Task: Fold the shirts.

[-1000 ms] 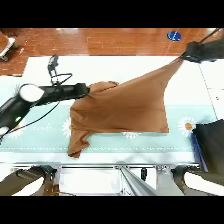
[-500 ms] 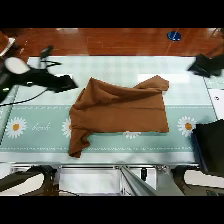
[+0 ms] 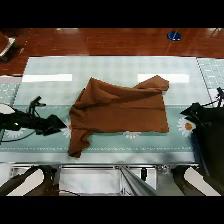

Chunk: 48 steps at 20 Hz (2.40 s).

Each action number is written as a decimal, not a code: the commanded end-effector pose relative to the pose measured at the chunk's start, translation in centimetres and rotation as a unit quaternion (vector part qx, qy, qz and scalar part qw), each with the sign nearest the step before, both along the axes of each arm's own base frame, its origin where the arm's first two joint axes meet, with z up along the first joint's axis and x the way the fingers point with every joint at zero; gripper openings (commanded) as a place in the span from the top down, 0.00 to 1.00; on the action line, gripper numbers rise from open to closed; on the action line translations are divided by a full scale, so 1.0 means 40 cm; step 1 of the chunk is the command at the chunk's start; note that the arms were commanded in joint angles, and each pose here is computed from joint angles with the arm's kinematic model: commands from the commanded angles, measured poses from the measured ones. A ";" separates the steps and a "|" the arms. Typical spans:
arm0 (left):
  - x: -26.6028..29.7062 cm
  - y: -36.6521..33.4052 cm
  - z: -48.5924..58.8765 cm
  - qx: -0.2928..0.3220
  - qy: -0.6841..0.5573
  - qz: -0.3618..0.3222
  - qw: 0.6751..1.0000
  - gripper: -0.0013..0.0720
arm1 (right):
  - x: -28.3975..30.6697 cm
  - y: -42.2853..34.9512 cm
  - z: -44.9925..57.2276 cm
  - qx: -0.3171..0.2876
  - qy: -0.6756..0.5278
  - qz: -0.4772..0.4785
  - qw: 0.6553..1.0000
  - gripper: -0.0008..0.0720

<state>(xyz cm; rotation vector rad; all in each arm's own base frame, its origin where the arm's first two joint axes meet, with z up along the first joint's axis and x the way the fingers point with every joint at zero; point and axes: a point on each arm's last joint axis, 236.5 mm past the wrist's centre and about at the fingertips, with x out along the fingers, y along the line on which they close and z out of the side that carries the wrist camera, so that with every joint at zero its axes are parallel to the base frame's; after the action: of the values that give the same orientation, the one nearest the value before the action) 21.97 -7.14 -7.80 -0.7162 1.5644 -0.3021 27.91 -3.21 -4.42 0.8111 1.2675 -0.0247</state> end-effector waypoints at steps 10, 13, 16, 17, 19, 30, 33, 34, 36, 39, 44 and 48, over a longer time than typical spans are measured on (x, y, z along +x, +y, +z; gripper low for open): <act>-0.023 -0.200 -0.101 -0.043 0.000 -0.061 0.997 0.96 | -0.107 0.029 -0.075 0.014 0.071 0.020 0.997 0.43; -0.014 -0.199 -0.095 -0.044 -0.003 -0.060 0.997 0.96 | -0.106 0.075 -0.091 0.074 0.093 0.019 0.993 0.43; -0.014 -0.199 -0.095 -0.044 -0.003 -0.060 0.997 0.96 | -0.127 0.123 -0.128 0.094 0.130 0.055 0.986 0.43; -0.014 -0.199 -0.095 -0.044 -0.003 -0.060 0.997 0.96 | -0.128 0.142 -0.143 0.092 0.138 0.070 0.984 0.43; -0.015 -0.199 -0.095 -0.045 -0.002 -0.059 0.997 0.96 | -0.102 0.178 -0.166 0.086 0.131 0.082 0.984 0.43; 0.371 -0.236 0.552 -0.072 -0.344 -0.076 0.933 0.96 | 0.363 0.301 0.564 -0.022 -0.268 0.206 0.941 0.96; 0.389 -0.203 0.992 -0.010 -0.534 -0.077 0.842 0.96 | 0.327 0.266 1.024 -0.126 -0.454 0.175 0.865 0.96; 0.367 -0.176 1.100 0.027 -0.575 -0.070 0.815 0.96 | 0.273 0.249 1.145 -0.166 -0.497 0.158 0.837 0.96; 0.299 -0.098 1.280 0.115 -0.638 -0.038 0.761 0.96 | 0.147 0.235 1.312 -0.216 -0.562 0.128 0.788 0.96; 0.141 -0.031 1.483 0.187 -0.714 0.001 0.675 0.96 | -0.054 0.228 1.431 -0.267 -0.616 0.097 0.734 0.96; -0.120 -0.005 1.598 0.221 -0.776 0.029 0.590 0.96 | -0.293 0.214 1.463 -0.329 -0.631 0.075 0.698 0.96; -0.202 -0.010 1.554 0.231 -0.766 0.014 0.600 0.96 | -0.345 0.210 1.377 -0.334 -0.580 0.092 0.737 0.96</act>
<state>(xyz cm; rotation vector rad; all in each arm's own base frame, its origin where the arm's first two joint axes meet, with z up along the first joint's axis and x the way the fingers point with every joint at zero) 16.52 -8.05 55.39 0.0755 -0.1272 -0.3354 16.44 5.70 52.79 -0.0282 -0.0147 0.1977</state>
